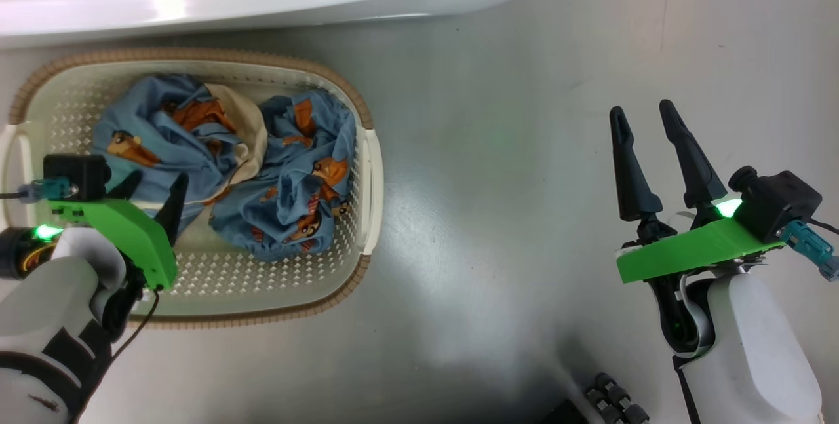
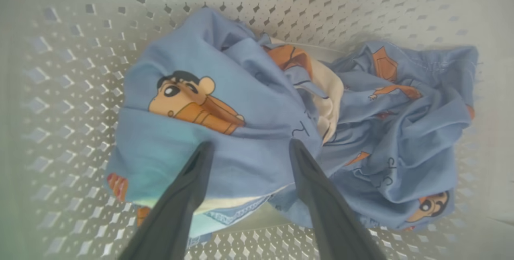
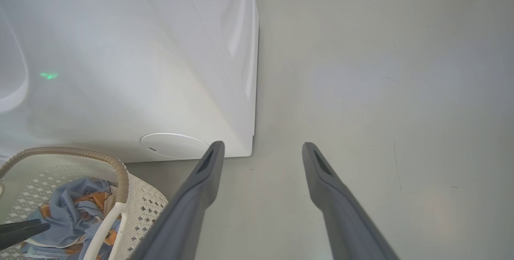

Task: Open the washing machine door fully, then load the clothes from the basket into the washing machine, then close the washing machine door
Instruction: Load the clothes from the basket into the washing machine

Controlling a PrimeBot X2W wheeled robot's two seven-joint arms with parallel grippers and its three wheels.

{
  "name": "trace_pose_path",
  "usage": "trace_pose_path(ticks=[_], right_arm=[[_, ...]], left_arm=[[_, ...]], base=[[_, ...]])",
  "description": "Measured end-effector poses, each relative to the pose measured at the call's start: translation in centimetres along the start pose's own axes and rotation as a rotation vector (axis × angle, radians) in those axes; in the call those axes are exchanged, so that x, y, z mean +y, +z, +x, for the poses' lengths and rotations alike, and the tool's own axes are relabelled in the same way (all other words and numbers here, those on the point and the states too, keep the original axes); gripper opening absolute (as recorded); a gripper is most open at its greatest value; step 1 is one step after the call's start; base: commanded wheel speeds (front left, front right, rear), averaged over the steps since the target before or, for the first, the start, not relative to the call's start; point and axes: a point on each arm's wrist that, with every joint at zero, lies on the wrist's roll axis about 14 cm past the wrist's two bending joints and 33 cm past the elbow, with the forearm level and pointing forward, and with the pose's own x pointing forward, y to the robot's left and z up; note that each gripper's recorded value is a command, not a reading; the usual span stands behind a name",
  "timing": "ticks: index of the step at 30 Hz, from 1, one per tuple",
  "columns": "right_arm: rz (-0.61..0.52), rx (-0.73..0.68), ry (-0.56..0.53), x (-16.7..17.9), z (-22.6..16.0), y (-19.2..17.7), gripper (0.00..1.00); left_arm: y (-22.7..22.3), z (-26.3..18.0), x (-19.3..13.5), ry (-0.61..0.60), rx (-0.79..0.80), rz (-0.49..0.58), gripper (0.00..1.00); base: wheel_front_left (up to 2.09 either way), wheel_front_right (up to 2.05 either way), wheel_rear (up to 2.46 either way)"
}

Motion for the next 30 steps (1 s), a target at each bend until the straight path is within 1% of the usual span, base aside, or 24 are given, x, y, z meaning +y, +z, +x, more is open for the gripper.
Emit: trace_pose_path(ticks=[11,12,13,14,15,16,23,30], right_arm=[[-0.005,0.018,-0.012,-0.6,-0.2,-0.7,1.00],[-0.005,0.020,-0.010,-0.5,-0.2,-0.8,1.00],[-0.006,0.023,-0.009,-0.5,-0.2,-0.9,1.00],[-0.006,0.025,-0.009,-0.5,-0.2,-0.9,1.00],[-0.008,0.027,-0.011,-0.6,-0.3,-1.0,1.00],[-0.008,0.028,-0.012,-0.6,-0.3,-1.0,1.00],[-0.007,0.023,-0.009,-0.5,-0.2,-0.9,1.00],[0.000,0.003,0.004,0.0,-0.2,-0.1,1.00]], left_arm=[[-1.5,1.4,-0.3,-0.023,0.075,0.024,1.00],[-1.5,1.5,-0.3,-0.024,0.078,0.023,0.95],[-1.6,1.6,-0.4,-0.027,0.080,0.022,0.74],[-1.7,1.7,-0.4,-0.029,0.084,0.025,0.46],[-2.1,1.8,-0.5,-0.033,0.094,0.030,0.07],[-2.2,1.8,-0.5,-0.033,0.098,0.030,0.00],[-1.9,1.8,-0.3,-0.031,0.100,0.034,0.00],[-0.3,1.1,-0.6,-0.023,0.052,-0.009,0.00]], base=[[0.00,0.00,0.00],[0.00,0.00,0.00],[0.00,0.00,0.00],[0.00,0.00,0.00],[0.00,0.00,0.00],[0.00,0.00,0.00],[0.00,0.00,0.00],[0.00,0.00,0.00]])
